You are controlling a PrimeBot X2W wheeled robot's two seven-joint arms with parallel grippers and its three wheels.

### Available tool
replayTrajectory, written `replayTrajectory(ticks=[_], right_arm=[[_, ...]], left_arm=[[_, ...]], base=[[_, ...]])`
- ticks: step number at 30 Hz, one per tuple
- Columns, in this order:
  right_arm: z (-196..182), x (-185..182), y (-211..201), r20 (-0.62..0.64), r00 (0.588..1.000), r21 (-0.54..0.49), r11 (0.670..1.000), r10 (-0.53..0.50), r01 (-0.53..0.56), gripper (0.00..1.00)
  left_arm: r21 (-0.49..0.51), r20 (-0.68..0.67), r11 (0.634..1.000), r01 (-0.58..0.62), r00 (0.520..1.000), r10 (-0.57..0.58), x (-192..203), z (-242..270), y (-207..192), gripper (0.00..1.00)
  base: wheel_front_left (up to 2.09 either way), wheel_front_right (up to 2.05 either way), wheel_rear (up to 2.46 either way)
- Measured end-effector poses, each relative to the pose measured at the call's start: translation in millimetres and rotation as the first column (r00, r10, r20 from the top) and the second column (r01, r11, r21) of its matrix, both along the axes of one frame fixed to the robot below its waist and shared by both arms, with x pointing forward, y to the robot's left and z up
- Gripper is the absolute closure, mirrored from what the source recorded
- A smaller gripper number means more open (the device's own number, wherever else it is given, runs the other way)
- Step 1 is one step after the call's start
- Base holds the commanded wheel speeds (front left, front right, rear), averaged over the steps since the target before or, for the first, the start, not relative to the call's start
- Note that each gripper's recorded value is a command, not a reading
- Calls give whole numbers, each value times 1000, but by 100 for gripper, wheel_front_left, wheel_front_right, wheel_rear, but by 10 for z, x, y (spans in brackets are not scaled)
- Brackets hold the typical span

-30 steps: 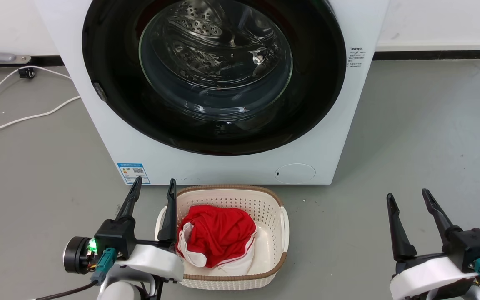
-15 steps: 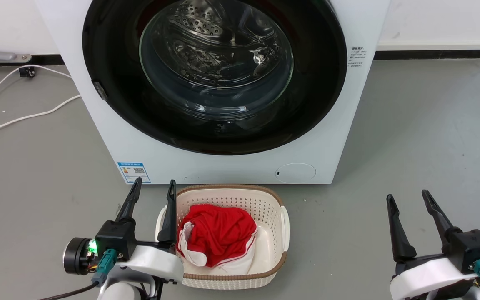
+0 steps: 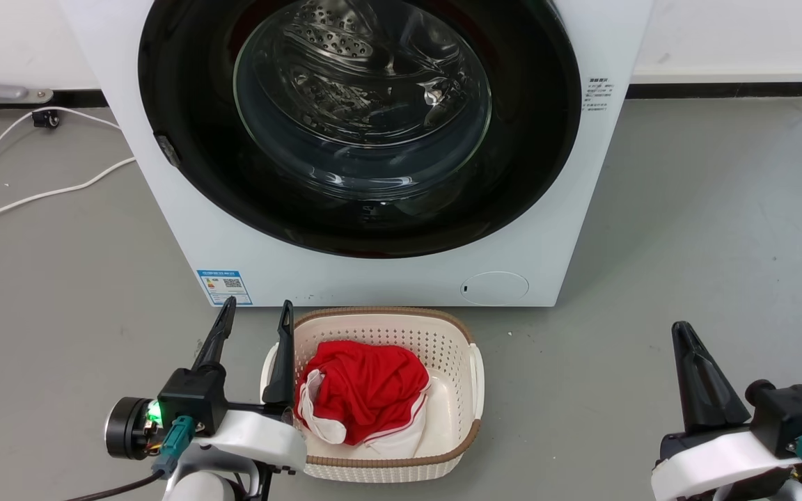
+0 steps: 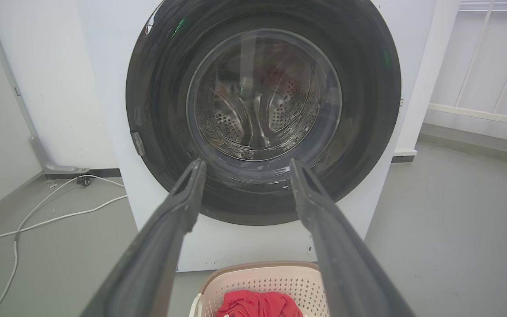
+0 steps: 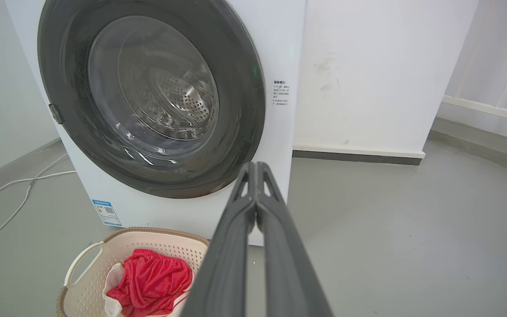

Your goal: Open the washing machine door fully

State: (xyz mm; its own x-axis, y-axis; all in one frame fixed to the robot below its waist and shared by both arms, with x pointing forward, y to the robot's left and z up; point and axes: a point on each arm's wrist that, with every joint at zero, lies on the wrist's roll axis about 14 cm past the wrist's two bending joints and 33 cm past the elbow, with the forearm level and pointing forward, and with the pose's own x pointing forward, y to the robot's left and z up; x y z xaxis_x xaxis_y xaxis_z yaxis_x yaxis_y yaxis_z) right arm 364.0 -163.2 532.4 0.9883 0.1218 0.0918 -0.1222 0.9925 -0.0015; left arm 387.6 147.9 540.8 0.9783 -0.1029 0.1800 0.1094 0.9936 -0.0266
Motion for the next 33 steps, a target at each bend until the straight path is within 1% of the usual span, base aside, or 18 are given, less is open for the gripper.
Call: replayTrajectory(ticks=[3, 5, 7, 8, 9, 11, 12, 14, 15, 16, 17, 18, 19, 24, 26, 27, 29, 33], right_arm=[[9, 2, -7, 6, 1000, 21, 1000, -2, 2, 100], [3, 7, -81, 5, 1000, 158, 987, -24, 23, 100], [-32, 9, -184, -7, 998, 349, 936, -55, 54, 100], [-47, 8, -235, -7, 997, 382, 922, -72, 69, 100], [-55, 14, -274, -8, 996, 447, 891, -86, 80, 100], [-98, 34, -325, -23, 994, 570, 816, -104, 99, 100], [-131, 89, -375, -41, 992, 738, 665, -123, 113, 100], [-118, 151, -408, -45, 990, 837, 536, -133, 110, 100], [-112, 185, -419, -47, 990, 862, 495, -135, 108, 100], [-102, 219, -443, -48, 989, 901, 421, -142, 104, 100], [-93, 254, -463, -49, 988, 925, 366, -146, 99, 100], [-88, 292, -479, -50, 988, 940, 326, -147, 96, 100], [-75, 339, -501, -52, 988, 963, 254, -146, 88, 100], [21, 659, -637, -36, 990, 999, 23, -133, 40, 100], [89, 819, -738, -17, 990, 998, -55, -137, 9, 100], [116, 908, -783, -10, 991, 997, -77, -134, -1, 100], [143, 1093, -842, -3, 993, 995, -102, -115, -9, 100], [214, 1504, -839, 11, 999, 995, -99, -44, -15, 100]], left_arm=[[-1, 0, 1000, -1, 1000, 1, 2, -1, 2, 0], [-6, -1, 1000, -1, 1000, 1, 5, -4, 3, 0], [-18, -3, 1000, -3, 1000, 3, 2, -5, 11, 0], [-18, -3, 1000, -5, 1000, 5, 2, -5, 14, 0], [-18, -2, 1000, -6, 1000, 6, 3, -4, 16, 0], [-20, -2, 1000, -10, 1000, 10, 9, -4, 20, 0], [-26, -3, 1000, -8, 1000, 8, 25, -6, 10, 0], [-28, -3, 1000, -7, 1000, 7, 38, -7, 1, 0], [-30, -4, 1000, -6, 1000, 6, 46, -10, -2, 0], [-32, -4, 999, -6, 1000, 5, 58, -13, -3, 0], [-35, -5, 999, -5, 1000, 5, 72, -14, -5, 0], [-37, -4, 999, -5, 1000, 5, 88, -14, -6, 0], [-37, -2, 999, -4, 1000, 4, 109, -9, -9, 0], [-47, -4, 999, -6, 1000, 6, 230, -28, -11, 0], [-48, 4, 999, -4, 1000, 5, 296, -10, -13, 0], [-49, 7, 999, -3, 1000, 3, 331, -4, -17, 0], [-50, 10, 999, -3, 1000, 3, 400, -10, -14, 0], [-51, 14, 999, -3, 1000, 4, 539, -34, -2, 0]], base=[[0, 0, 0], [0, 0, 0], [0, 0, 0], [0, 0, 0], [0, 0, 0], [0, 0, 0], [0, 0, 0], [0, 0, 0], [0, 0, 0], [0, 0, 0], [0, 0, 0], [0, 0, 0], [0, 0, 0], [0, 0, 0], [0, 0, 0], [0, 0, 0], [0, 0, 0], [0, 0, 0]])
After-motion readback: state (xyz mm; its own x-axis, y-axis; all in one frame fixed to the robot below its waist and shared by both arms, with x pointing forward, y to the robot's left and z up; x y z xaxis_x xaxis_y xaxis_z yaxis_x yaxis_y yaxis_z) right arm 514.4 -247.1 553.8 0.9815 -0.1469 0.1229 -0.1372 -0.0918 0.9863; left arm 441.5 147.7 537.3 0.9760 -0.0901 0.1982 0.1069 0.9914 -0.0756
